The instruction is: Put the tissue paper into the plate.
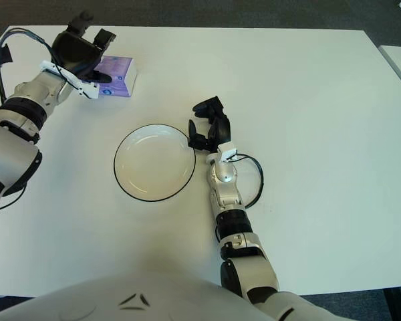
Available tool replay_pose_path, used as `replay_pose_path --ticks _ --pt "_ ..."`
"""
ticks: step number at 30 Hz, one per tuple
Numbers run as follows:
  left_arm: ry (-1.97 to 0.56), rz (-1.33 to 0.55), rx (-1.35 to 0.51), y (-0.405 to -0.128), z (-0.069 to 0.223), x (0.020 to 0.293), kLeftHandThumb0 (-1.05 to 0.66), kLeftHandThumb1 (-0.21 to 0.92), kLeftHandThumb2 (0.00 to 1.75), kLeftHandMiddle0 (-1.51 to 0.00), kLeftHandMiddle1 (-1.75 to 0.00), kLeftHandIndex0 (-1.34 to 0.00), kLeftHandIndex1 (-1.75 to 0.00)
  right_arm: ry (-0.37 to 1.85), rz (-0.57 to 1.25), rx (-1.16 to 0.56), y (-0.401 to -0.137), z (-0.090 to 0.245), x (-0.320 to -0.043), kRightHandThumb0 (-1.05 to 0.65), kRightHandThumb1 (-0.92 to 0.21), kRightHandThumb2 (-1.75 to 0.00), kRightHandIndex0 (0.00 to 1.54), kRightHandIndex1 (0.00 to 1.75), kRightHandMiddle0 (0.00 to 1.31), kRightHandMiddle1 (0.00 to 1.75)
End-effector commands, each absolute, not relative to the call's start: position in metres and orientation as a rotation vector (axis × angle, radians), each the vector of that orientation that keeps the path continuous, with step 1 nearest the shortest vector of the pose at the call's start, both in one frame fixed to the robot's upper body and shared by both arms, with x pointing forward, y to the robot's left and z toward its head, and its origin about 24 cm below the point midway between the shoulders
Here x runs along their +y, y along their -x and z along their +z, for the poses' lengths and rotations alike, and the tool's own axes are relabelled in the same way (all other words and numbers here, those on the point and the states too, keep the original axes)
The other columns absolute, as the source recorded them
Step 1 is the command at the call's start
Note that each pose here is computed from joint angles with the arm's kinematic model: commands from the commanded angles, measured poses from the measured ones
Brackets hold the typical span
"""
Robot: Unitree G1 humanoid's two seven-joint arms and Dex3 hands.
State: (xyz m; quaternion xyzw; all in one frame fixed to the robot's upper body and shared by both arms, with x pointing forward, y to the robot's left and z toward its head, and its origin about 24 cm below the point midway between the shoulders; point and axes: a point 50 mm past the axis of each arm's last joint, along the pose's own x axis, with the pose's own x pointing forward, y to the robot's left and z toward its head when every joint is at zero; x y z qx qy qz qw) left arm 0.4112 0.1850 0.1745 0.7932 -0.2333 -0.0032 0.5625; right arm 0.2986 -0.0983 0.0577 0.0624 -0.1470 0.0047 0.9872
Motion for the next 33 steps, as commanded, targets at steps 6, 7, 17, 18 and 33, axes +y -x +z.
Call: replay_pose_path --ticks 6,7,17,18,33 --pt "-1.829 -0.086 -0.433 -0.410 0.157 0.186 -0.98 0.92 0.34 -0.20 -0.02 0.00 -0.67 -0.137 -0.042 -0.091 -0.277 0.008 -0.104 -0.01 -0.41 -1.13 0.63 1.63 0.38 1.61" --pt "-1.831 -0.092 -0.423 -0.410 0.155 0.186 -0.98 0.92 0.33 -0.20 -0.02 0.00 -0.67 -0.137 -0.043 -0.092 -0.276 0.008 -0.104 -0.01 -0.41 -1.13 0.63 1.63 0.38 1.61" --pt "-1.871 -0.156 -0.299 -0.410 0.145 0.189 -1.03 0.92 0.31 -0.28 -0.05 0.00 -0.74 -0.137 -0.042 -0.099 -0.275 0.007 -0.106 -0.01 -0.41 -1.13 0.63 1.63 0.38 1.61" --pt "-1.876 -0.160 -0.289 -0.410 0.145 0.189 -1.04 0.92 0.31 -0.28 -0.05 0.00 -0.74 -0.136 -0.043 -0.100 -0.275 0.007 -0.106 -0.01 -0.41 -1.13 0.63 1.63 0.38 1.61" --pt "-1.939 -0.182 -0.094 -0.412 0.142 0.203 -1.05 0.92 0.17 -0.27 -0.02 0.00 -0.73 -0.138 -0.036 -0.119 -0.274 0.008 -0.106 -0.01 -0.42 -1.12 0.63 1.62 0.37 1.62"
